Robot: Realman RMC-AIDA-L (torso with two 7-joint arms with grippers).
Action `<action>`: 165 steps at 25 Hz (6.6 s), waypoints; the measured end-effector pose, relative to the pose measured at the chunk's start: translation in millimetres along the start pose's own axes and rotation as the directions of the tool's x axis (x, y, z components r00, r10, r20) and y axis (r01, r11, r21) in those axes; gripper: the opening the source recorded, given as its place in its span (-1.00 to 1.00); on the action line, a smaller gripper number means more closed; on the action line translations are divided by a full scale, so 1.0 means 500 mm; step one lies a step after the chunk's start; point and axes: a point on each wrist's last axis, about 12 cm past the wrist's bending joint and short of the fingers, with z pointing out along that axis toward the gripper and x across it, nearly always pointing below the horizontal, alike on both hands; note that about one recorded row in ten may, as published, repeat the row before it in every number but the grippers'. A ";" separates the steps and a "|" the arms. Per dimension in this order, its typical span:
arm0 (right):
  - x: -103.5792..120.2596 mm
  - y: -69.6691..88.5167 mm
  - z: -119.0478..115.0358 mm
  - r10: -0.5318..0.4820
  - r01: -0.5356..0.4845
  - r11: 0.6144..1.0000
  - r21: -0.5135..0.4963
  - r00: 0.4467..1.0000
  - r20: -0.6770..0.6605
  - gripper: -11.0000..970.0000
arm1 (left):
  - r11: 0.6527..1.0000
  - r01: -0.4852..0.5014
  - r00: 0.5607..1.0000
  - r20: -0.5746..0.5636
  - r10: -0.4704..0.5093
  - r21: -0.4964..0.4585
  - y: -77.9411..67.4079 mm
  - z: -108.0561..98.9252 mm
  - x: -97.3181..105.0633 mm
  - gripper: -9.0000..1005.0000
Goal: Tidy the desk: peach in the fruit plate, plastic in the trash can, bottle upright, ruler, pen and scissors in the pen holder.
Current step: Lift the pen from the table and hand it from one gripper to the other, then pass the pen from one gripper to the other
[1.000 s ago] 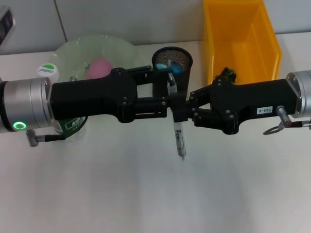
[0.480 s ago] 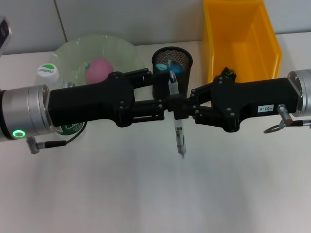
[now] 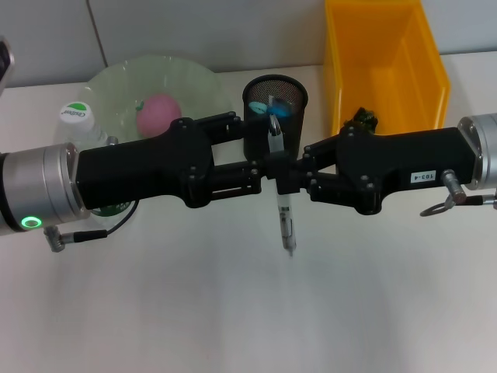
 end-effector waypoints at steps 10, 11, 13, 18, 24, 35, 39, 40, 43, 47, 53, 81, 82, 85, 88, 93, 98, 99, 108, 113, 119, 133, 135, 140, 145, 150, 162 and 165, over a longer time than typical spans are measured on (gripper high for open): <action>-0.002 0.000 0.004 -0.002 0.002 1.000 -0.005 1.000 0.003 -0.53 | 1.000 -0.014 1.000 -0.016 0.015 0.012 -0.003 0.005 0.006 0.28; -0.002 0.000 0.004 -0.003 0.003 1.000 -0.004 1.000 0.003 -0.53 | 1.000 -0.015 1.000 -0.017 0.015 0.012 -0.003 0.005 0.006 0.26; -0.003 0.000 0.005 -0.004 0.004 1.000 -0.005 1.000 0.003 -0.53 | 1.000 -0.015 1.000 -0.017 0.015 0.012 -0.003 0.005 0.006 0.24; -0.004 -0.002 0.005 -0.005 0.005 1.000 0.000 1.000 0.000 -0.52 | 1.000 -0.028 0.999 -0.014 0.029 0.010 -0.002 0.005 0.005 0.23; -0.004 -0.002 0.005 -0.003 0.003 1.000 0.000 1.000 0.000 -0.51 | 0.999 -0.038 0.999 -0.010 0.038 0.005 -0.001 0.004 0.004 0.06; -0.002 -0.001 0.005 0.002 -0.002 1.000 -0.002 1.000 -0.007 -0.50 | 0.999 -0.039 0.999 -0.012 0.039 0.002 0.000 0.006 0.004 -0.27; -0.002 -0.001 0.005 0.003 -0.003 1.000 -0.004 1.000 -0.007 -0.49 | 0.999 -0.039 0.999 -0.012 0.040 0.002 0.000 0.006 0.004 -0.33; -0.002 -0.001 0.005 0.003 -0.003 1.000 -0.005 1.000 -0.007 -0.49 | 0.999 -0.040 0.999 -0.012 0.040 0.003 0.000 0.006 0.004 -0.34; -0.002 -0.001 0.005 0.003 -0.003 1.000 -0.006 1.000 -0.007 -0.49 | 0.999 -0.040 0.999 -0.012 0.040 0.003 0.000 0.006 0.004 -0.39; -0.002 0.000 0.005 0.004 -0.004 1.000 -0.007 1.000 -0.004 -0.48 | 0.999 -0.039 0.999 -0.006 0.039 0.003 0.000 0.006 0.003 -0.48; -0.002 0.001 0.005 0.004 -0.004 1.000 -0.009 1.000 -0.004 -0.48 | 0.999 -0.035 0.999 0.004 0.035 0.003 -0.003 0.003 0.005 -0.67; 0.008 0.026 -0.055 -0.010 0.003 0.997 0.074 0.996 0.086 0.24 | 0.999 -0.010 0.996 0.093 0.013 -0.030 -0.007 -0.017 0.004 -0.71; 0.010 0.030 -0.064 -0.015 0.006 0.996 0.086 0.994 0.109 0.26 | 0.999 -0.006 0.994 0.106 0.010 -0.035 -0.008 -0.021 0.005 -0.71; 0.018 0.047 -0.101 -0.074 0.042 0.988 0.147 0.974 0.216 0.29 | 0.998 -0.004 0.988 0.152 0.013 -0.057 -0.013 -0.035 0.008 -0.71; 0.029 0.063 -0.133 -0.137 0.070 0.973 0.220 0.943 0.304 0.31 | 0.997 -0.007 0.973 0.228 0.026 -0.080 -0.022 -0.056 0.013 -0.71; 0.036 0.075 -0.155 -0.174 0.080 0.961 0.265 0.918 0.356 0.33 | 0.995 0.033 0.933 0.359 0.004 -0.096 -0.032 -0.082 0.035 -0.71; 0.049 0.083 -0.153 -0.229 0.127 0.954 0.273 0.895 0.383 0.44 | 0.985 0.096 0.887 0.462 -0.020 -0.141 -0.033 -0.096 0.063 -0.70; 0.052 0.082 -0.151 -0.239 0.135 0.951 0.277 0.892 0.384 0.49 | 0.984 0.106 0.877 0.480 -0.024 -0.146 -0.033 -0.099 0.065 -0.70; 0.099 0.083 -0.117 -0.394 0.256 0.899 0.355 0.826 0.403 0.64 | 0.967 0.226 0.794 0.597 -0.114 -0.116 -0.042 -0.116 0.084 -0.70; 0.114 0.080 -0.093 -0.462 0.307 0.868 0.390 0.787 0.409 0.63 | 0.941 0.333 0.725 0.656 -0.209 -0.067 -0.039 -0.123 0.088 -0.70; 0.121 0.070 -0.054 -0.546 0.371 0.820 0.435 0.734 0.403 0.63 | 0.925 0.379 0.675 0.694 -0.250 -0.035 -0.039 -0.129 0.089 -0.69; 0.126 0.054 0.030 -0.742 0.541 0.654 0.529 0.597 0.305 0.63 | 0.883 0.469 0.584 0.750 -0.312 0.002 -0.037 -0.130 0.107 -0.69; 0.124 0.051 0.042 -0.753 0.556 0.642 0.528 0.589 0.294 0.63 | 0.880 0.476 0.576 0.754 -0.315 0.004 -0.036 -0.131 0.108 -0.69; 0.127 0.046 0.070 -0.777 0.590 0.611 0.527 0.576 0.256 0.63 | 0.871 0.491 0.560 0.762 -0.325 0.011 -0.029 -0.128 0.104 -0.68; 0.126 0.040 0.094 -0.806 0.618 0.568 0.544 0.552 0.214 0.63 | 0.864 0.502 0.560 0.757 -0.338 0.014 -0.020 -0.118 0.099 -0.68; 0.124 0.036 0.120 -0.842 0.649 0.506 0.569 0.513 0.164 0.62 | 0.864 0.504 0.556 0.760 -0.337 0.014 -0.014 -0.114 0.094 -0.68; 0.115 0.023 0.135 -0.852 0.665 0.483 0.569 0.506 0.132 0.57 | 0.856 0.517 0.574 0.742 -0.346 -0.002 -0.007 -0.105 0.096 -0.67; 0.111 0.020 0.138 -0.854 0.670 0.480 0.566 0.503 0.129 0.56 | 0.847 0.531 0.579 0.733 -0.357 -0.007 -0.006 -0.103 0.101 -0.67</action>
